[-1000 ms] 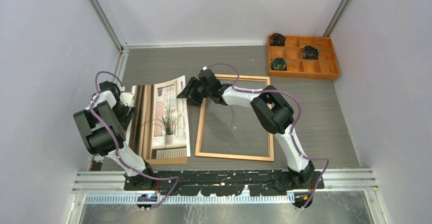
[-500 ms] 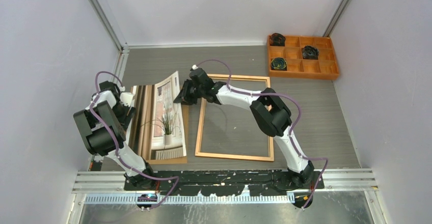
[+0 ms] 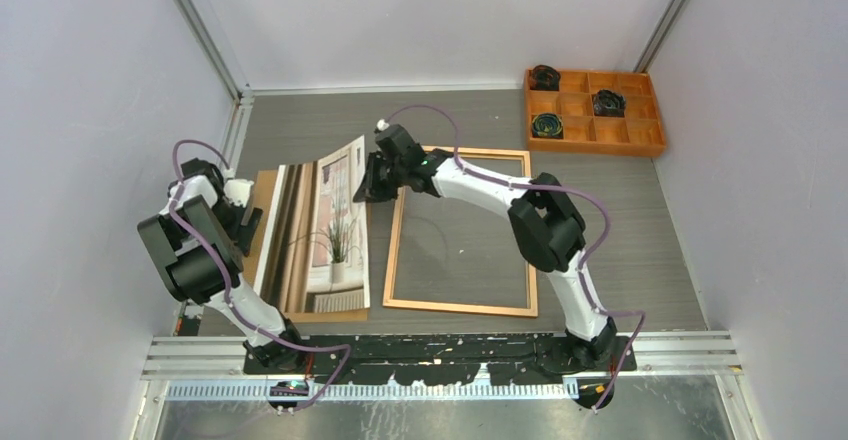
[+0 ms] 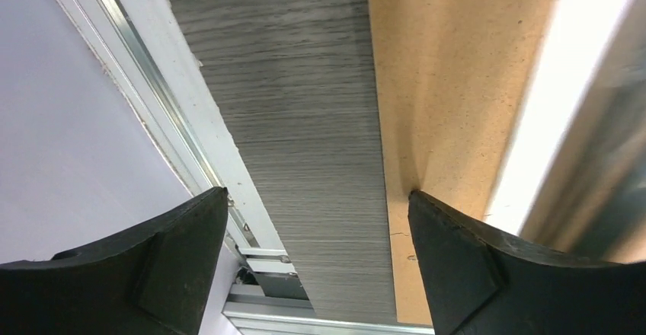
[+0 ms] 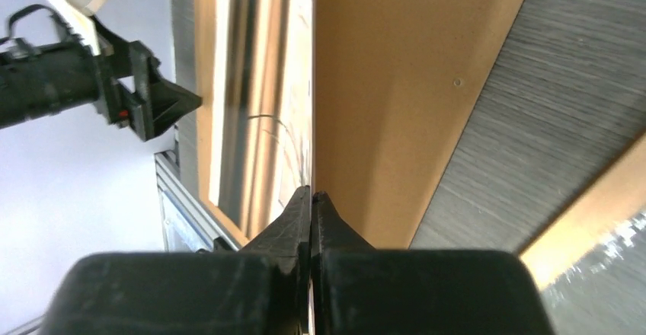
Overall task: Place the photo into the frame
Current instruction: Pick up the photo at the center of the board, then turn over the photo from the photo frame.
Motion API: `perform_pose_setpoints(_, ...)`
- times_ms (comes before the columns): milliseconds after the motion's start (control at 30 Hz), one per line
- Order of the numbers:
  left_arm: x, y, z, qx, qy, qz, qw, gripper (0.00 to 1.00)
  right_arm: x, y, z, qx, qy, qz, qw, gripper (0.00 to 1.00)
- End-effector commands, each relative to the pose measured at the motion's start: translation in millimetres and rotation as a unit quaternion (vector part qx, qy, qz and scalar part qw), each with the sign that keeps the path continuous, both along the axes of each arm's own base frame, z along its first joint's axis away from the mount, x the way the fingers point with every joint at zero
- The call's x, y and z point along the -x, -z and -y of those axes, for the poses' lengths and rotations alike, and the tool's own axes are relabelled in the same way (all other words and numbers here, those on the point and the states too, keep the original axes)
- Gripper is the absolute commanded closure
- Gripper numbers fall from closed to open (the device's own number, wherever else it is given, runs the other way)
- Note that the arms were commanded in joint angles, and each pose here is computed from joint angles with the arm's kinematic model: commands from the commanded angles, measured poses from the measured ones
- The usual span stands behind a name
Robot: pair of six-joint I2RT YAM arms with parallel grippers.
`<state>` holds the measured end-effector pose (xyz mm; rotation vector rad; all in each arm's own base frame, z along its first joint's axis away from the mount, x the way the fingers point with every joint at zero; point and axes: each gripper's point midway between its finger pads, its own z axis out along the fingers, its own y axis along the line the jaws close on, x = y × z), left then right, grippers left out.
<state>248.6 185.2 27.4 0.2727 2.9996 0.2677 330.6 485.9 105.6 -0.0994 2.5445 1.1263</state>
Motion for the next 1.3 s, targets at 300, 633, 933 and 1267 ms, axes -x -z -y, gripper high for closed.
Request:
perform_pose_setpoints(300, -10, -33, 11, 0.076, -0.018, 0.061, 0.995, 0.00, -15, -174, 175, 0.057, 0.067, 0.126, 0.988, 0.99)
perform_pose_setpoints(633, -9, -25, 14, 0.083, -0.020, 0.058, 0.995, 0.00, 35, -278, 384, 0.345, 0.285, 0.266, 0.854, 0.99)
perform_pose_setpoints(933, -8, -20, 15, 0.084, -0.021, 0.055, 0.995, 0.00, 54, -271, 379, 0.538, 0.203, 0.291, 0.765, 0.99)
perform_pose_setpoints(1267, -3, -13, 15, 0.078, -0.019, 0.054, 0.995, 0.00, 50, -155, 288, 0.487, 0.167, 0.179, 0.838, 0.99)
